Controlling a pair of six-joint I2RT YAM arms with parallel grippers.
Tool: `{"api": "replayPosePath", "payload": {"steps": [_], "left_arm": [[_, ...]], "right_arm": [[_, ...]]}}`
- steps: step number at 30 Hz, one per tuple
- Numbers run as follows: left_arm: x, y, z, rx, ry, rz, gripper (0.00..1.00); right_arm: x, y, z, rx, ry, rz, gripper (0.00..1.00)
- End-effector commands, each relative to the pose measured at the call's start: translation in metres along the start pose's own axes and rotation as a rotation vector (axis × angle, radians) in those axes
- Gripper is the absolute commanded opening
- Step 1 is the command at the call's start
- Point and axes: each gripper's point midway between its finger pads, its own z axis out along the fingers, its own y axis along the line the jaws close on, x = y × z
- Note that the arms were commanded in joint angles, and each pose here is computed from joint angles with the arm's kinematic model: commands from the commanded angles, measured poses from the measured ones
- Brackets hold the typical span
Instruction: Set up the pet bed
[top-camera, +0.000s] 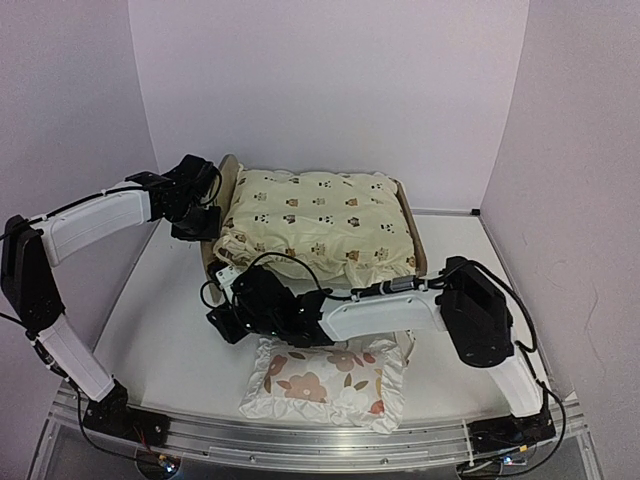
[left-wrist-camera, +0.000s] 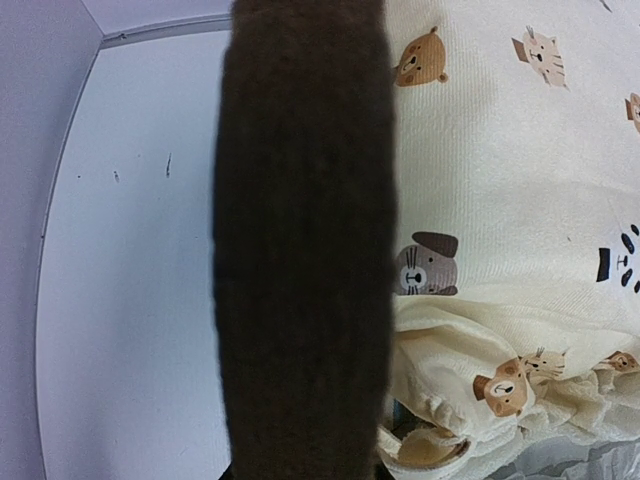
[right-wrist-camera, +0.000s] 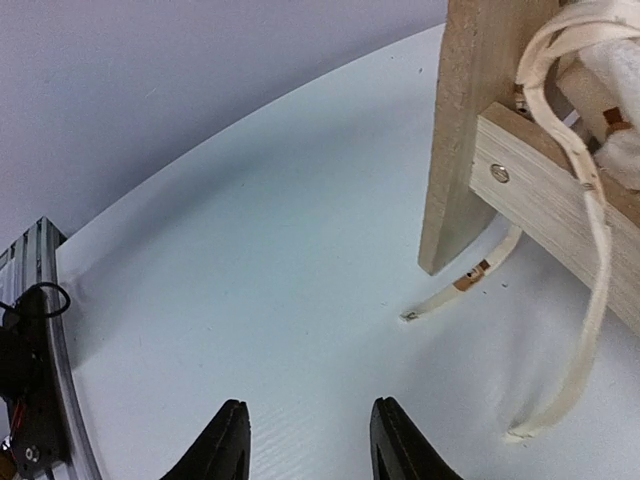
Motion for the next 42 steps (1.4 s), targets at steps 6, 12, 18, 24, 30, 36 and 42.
{"api": "replayPosePath", "payload": {"steps": [6,12,18,24,30,36,42], "left_arm": [[-0.065,-0.001,-0.045,0.042,-0.243,-0.071,0.0],[-0.061,-0.003,-0.047,0.057,-0.236,-0.068,0.0],[-0.058,-0.004,-0.048,0.071,-0.233,-0.069,0.0],[-0.056,-0.004,-0.049,0.072,-0.234,-0.067,0.0],[-0.054,-0.004,-0.048,0.074,-0.233,-0.067,0.0],[-0.054,-0.003,-0.046,0.066,-0.232,-0.066,0.0],[-0.053,0.0,-0.045,0.051,-0.231,-0.066,0.0]], "right_arm": [[0.021,-0.017,0.061,0.123,0.011,0.017,0.46],[0.03,-0.04,0.084,0.26,-0.01,-0.067,0.53],[0.035,-0.051,0.099,0.333,-0.035,-0.125,0.62],[0.042,-0.063,0.107,0.399,-0.045,-0.183,0.61],[0.064,-0.074,0.11,0.433,-0.012,-0.212,0.43],[0.076,-0.078,0.111,0.435,0.008,-0.215,0.18],[0.077,-0.073,0.1,0.397,0.03,-0.198,0.0]]}}
